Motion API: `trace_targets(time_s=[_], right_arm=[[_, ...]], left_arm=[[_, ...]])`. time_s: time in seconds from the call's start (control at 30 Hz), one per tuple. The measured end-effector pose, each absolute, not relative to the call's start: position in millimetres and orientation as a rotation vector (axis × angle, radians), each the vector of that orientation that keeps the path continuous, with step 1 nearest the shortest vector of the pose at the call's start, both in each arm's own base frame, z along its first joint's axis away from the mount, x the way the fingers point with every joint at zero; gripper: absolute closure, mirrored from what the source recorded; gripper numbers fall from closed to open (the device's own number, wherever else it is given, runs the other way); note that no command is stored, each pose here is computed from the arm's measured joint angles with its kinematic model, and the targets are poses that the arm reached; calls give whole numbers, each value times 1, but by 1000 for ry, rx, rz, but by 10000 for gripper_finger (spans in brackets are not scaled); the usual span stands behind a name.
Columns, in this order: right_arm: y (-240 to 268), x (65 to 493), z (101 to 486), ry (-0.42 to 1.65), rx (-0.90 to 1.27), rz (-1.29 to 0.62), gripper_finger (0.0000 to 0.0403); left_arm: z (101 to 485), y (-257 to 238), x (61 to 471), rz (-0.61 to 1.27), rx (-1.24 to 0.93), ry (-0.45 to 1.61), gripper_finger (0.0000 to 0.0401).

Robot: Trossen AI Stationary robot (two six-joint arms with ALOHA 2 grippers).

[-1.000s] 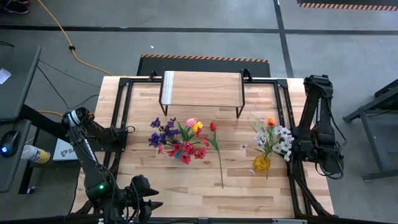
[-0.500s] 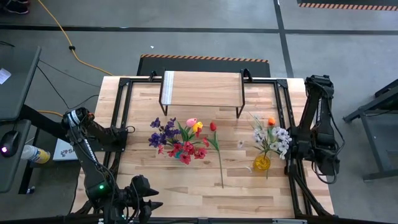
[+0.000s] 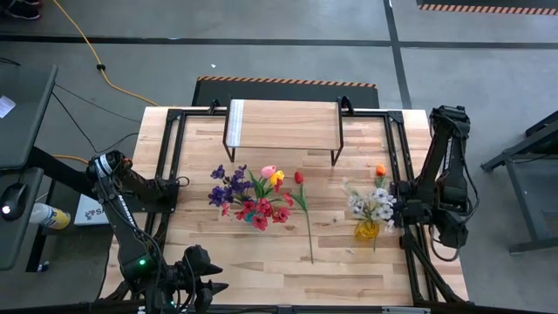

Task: Pick and place flowers into a vace then onto a shelf
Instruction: Put the white flowers into the yellow vase

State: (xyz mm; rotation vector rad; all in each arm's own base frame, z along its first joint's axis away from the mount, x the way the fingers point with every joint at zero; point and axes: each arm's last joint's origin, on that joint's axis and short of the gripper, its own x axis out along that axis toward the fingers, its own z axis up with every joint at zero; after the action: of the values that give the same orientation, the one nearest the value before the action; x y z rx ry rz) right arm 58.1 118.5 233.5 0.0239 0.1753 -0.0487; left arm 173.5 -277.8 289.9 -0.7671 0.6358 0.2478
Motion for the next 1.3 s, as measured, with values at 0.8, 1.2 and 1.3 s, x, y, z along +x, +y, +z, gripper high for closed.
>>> trace_targets(time_s=[0.8,1.2,1.3], right_arm=[[111,65,230,356,226,30,398],[111,64,231,371,266,47,372],[111,64,231,385,268,60,356]], left_arm=[[290,-278,174,248,-767,636,114],[290,-278,173,248,-768,635,114],[290,-278,174,254,-768,616,114]])
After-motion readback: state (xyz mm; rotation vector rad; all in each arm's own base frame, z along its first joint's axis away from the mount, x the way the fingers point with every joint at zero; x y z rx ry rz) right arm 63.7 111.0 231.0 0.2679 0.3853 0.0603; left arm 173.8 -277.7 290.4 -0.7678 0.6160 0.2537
